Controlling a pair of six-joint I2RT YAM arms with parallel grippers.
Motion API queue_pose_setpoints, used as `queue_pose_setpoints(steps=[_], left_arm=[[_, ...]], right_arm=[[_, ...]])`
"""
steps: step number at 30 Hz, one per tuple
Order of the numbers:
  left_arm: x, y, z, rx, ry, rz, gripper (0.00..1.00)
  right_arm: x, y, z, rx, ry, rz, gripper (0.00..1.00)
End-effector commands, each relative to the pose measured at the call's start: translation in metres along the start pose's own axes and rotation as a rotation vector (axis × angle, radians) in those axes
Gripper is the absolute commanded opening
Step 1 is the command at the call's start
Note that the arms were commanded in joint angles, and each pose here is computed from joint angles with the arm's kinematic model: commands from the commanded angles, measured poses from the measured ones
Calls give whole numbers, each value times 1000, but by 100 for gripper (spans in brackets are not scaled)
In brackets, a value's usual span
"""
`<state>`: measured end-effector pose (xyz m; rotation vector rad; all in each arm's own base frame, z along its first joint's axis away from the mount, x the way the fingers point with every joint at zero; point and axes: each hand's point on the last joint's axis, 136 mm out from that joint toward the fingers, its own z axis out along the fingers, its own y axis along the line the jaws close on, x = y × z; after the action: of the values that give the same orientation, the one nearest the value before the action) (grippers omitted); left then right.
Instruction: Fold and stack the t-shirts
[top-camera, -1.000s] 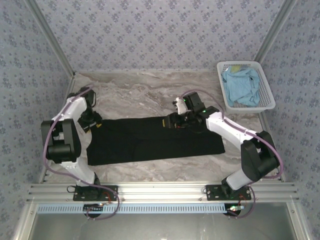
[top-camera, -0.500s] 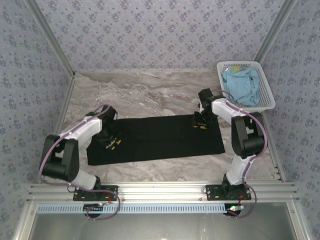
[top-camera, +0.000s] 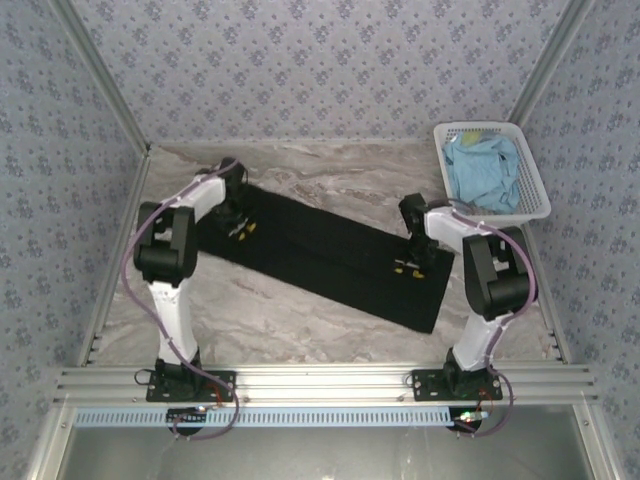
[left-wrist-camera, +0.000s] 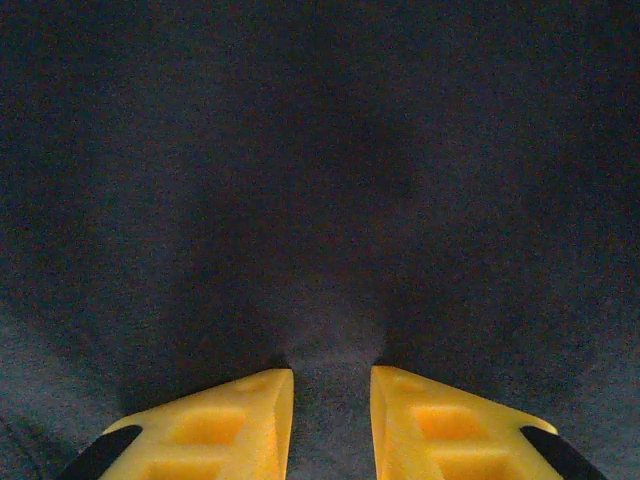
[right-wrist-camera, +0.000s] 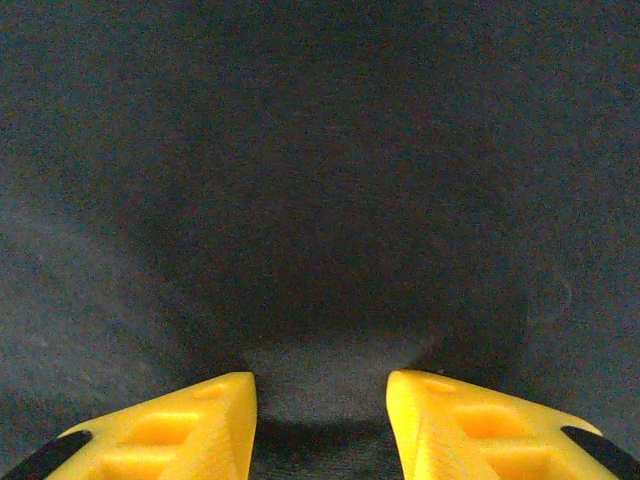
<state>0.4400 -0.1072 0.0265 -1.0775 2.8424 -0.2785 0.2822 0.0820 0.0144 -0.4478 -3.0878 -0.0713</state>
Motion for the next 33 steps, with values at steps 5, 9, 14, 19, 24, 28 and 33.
queue_pose_setpoints(steps=[5,9,14,19,24,28,33], left_arm=[[-25,-112,30,161,-31,170,27],[-11,-168,42,271,-9,212,26],[6,-219,56,425,11,226,26],[5,-244,29,516,-31,284,39],[-8,-247,-75,522,-221,375,55],[14,-227,-133,485,-223,414,57],[110,-155,-126,386,90,506,53]], right_arm=[[96,5,24,-1,148,309,47],[122,29,28,-57,175,401,48],[143,70,40,-165,229,512,48],[141,102,35,-236,241,546,49],[123,95,-15,-235,119,496,55],[112,70,-58,-238,22,463,61],[97,26,-86,-255,-102,324,61]])
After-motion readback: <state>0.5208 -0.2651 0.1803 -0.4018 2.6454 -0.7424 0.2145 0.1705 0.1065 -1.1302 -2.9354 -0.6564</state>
